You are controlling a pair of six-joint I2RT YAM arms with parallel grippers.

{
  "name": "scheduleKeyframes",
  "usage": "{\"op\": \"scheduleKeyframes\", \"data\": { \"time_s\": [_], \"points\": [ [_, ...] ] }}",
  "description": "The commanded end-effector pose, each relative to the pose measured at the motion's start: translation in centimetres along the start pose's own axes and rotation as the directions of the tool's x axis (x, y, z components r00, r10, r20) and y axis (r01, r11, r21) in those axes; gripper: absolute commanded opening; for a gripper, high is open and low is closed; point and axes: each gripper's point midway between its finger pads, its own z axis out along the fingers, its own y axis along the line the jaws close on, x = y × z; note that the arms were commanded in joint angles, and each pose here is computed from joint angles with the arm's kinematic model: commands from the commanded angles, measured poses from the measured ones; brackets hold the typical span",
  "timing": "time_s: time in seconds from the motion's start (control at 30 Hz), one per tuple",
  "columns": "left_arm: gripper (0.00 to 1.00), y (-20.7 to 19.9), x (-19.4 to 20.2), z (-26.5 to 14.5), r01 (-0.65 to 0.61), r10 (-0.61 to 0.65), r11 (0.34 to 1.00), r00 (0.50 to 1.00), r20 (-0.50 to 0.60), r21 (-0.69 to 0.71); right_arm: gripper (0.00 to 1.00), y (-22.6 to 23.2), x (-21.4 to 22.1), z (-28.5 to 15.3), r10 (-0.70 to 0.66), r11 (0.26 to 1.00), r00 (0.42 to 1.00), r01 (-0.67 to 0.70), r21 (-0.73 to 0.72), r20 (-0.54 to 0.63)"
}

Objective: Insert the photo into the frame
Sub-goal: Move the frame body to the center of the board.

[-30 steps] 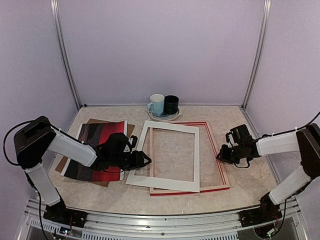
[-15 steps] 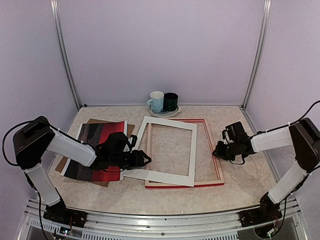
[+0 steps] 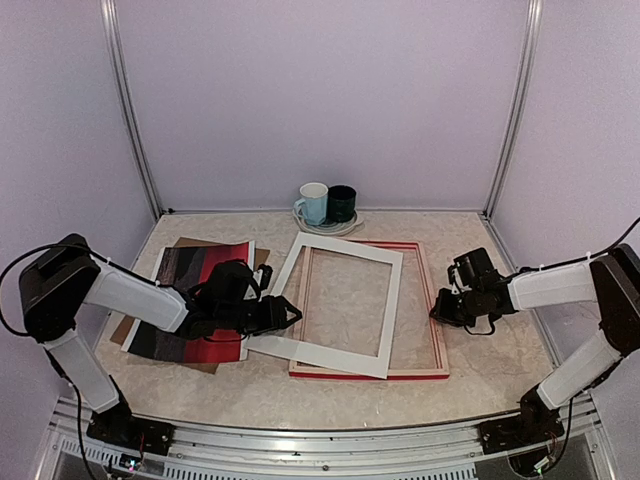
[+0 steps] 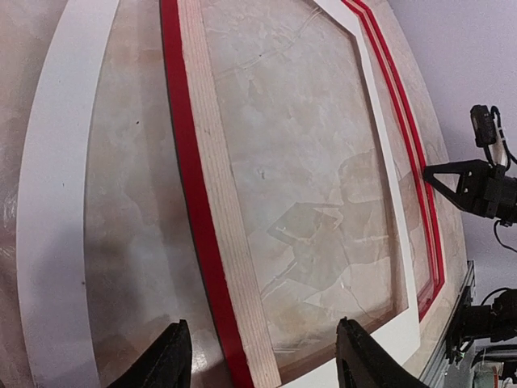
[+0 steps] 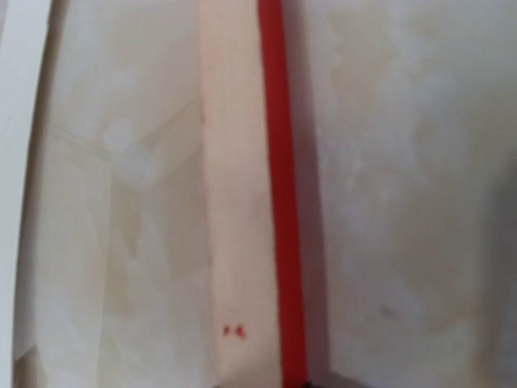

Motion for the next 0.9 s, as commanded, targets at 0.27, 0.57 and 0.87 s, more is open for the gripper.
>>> {"op": "scheduleKeyframes", "data": {
  "time_s": [0.27, 0.57, 0.87],
  "points": [
    [0.61, -2.0, -2.6, -2.1, -0.037, 0.037, 0.999, 0.997, 0.071, 0.005, 0.24, 0.5, 0.9, -1.9, 0.007, 0.999, 1.000, -0.008, -0.032, -0.015],
    [0.61, 0.9, -5.3, -3.5, -0.024, 0.034, 0.997, 0.991, 0.131, -0.075, 0.63, 2.5, -1.0, -6.3, -0.027, 0.996, 0.999, 0.030, -0.087, 0.036],
    [0.61, 2.5, -4.4, -2.3, -0.012, 0.021, 0.995, 0.995, 0.097, -0.097, 0.67, 7.6, 2.6, -7.6, -0.035, 0.956, 0.997, 0.015, -0.293, -0.066]
  ]
}}
